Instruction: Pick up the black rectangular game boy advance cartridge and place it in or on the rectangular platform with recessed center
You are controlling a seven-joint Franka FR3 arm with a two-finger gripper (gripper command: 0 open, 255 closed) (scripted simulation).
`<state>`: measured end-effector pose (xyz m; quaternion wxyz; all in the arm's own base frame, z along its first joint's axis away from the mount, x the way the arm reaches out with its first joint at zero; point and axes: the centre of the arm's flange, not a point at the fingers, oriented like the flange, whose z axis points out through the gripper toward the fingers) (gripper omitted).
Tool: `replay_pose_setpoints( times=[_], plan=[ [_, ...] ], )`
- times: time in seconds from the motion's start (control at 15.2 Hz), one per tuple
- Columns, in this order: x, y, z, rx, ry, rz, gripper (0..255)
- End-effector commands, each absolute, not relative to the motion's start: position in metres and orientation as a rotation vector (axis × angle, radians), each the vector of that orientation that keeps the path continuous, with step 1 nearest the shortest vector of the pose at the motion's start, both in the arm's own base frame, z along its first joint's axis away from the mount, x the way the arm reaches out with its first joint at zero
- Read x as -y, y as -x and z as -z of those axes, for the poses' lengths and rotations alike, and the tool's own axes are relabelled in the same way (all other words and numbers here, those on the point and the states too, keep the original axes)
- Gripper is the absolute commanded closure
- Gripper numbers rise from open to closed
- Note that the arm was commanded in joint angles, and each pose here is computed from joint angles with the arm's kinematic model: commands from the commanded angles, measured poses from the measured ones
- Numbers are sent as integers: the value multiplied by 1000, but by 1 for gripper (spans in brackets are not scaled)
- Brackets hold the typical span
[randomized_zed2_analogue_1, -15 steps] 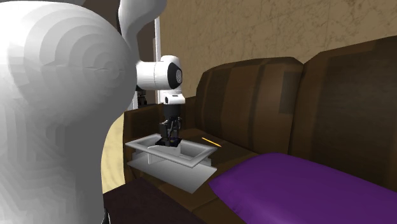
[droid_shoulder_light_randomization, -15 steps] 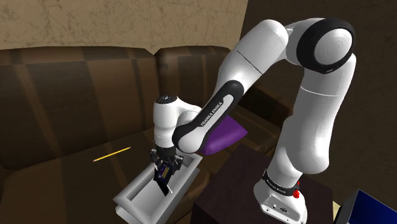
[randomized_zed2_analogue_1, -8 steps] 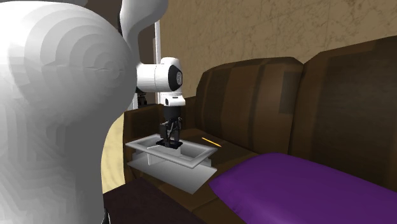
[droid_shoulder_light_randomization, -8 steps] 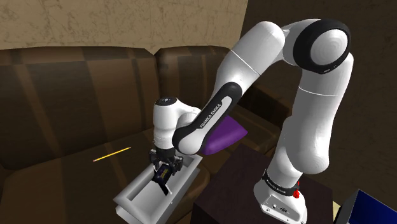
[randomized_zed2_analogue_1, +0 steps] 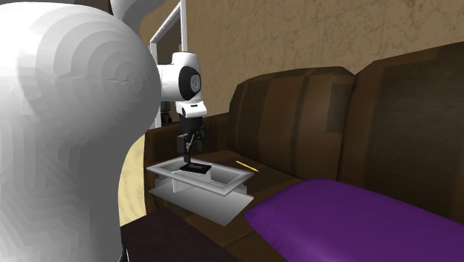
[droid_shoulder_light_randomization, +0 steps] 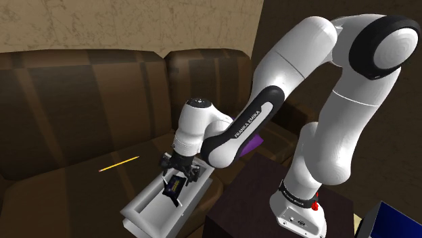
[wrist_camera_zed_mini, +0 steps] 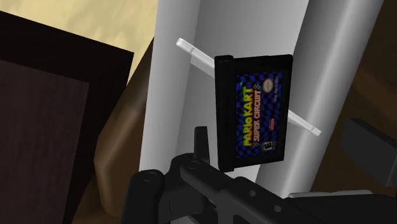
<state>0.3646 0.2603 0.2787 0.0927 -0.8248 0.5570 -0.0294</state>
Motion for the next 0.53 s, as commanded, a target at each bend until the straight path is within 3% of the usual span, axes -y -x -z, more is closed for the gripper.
replay_pose_setpoints(
  times=[0.0, 0.46],
  plan=[
    [-261, -364, -271, -1649, 2442, 92, 0],
    [-265, -368, -247, -1649, 2442, 92, 0]
  ],
)
